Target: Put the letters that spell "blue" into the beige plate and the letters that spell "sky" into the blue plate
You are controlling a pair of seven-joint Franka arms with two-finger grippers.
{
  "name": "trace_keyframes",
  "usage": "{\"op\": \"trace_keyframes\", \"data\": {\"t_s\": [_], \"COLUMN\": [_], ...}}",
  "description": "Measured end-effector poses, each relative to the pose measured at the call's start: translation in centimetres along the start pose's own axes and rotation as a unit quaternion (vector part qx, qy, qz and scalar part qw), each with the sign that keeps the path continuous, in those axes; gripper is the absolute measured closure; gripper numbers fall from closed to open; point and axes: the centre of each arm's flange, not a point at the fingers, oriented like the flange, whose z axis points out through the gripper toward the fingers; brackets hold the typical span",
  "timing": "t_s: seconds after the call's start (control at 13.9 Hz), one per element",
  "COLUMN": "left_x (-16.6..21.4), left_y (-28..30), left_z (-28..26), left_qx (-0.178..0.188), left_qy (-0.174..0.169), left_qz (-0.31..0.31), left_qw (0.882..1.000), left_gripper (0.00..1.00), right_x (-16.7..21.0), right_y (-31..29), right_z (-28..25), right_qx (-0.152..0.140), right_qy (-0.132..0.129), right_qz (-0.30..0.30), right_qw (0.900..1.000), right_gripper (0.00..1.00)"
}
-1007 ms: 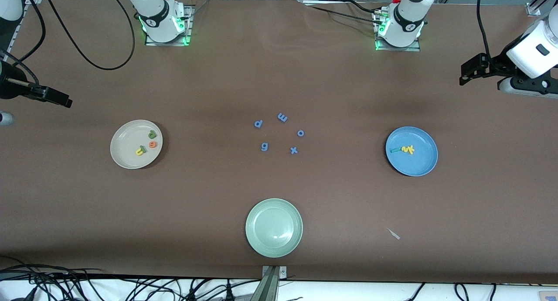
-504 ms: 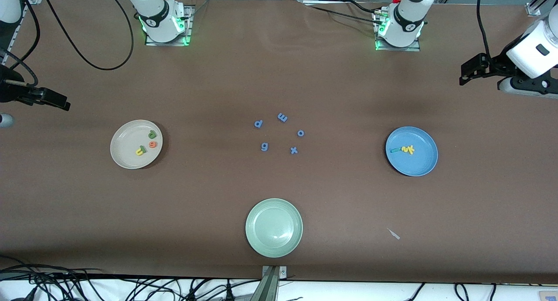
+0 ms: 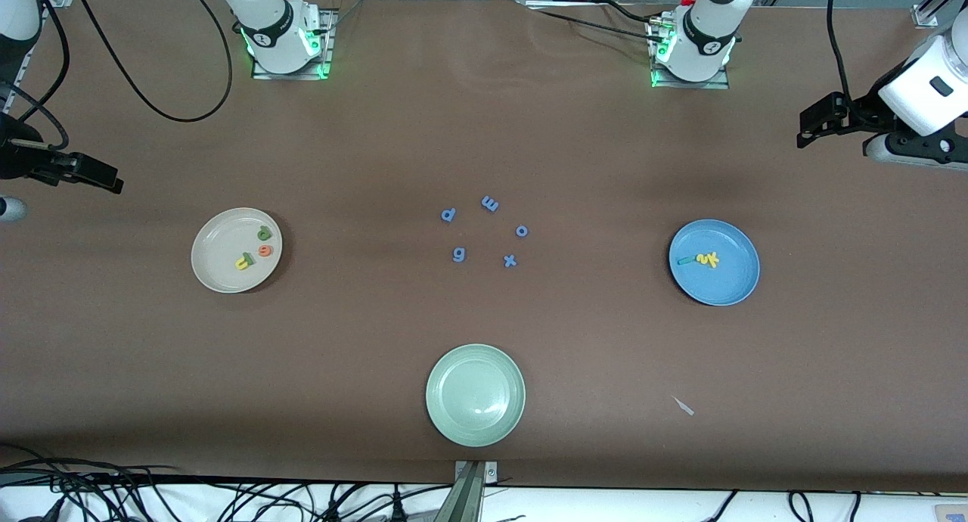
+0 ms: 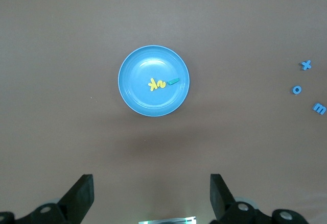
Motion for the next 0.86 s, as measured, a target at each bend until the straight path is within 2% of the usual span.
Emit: {"op": "trace_keyframes", "data": {"t_s": [0.22,0.58,0.86], "left_x": [0.0,0.0,0.0], "left_y": [0.0,0.0,0.0], "left_z": [0.0,0.0,0.0], "left_qx": [0.0,0.0,0.0], "left_qy": [0.0,0.0,0.0], "left_qz": [0.0,0.0,0.0], "left_qw": [1.0,1.0,1.0], "left_gripper": [0.0,0.0,0.0], "right_x": [0.0,0.8,1.1], "right_y": [0.0,-0.1,-0.1], "right_z": [0.0,0.1,0.5], "right_qx": [0.0,0.0,0.0], "right_qy": [0.001,0.021,0.021], "right_qz": [-0.001,-0.001,-0.001], "right_qw": [1.0,1.0,1.0], "right_gripper": [0.0,0.0,0.0]}}
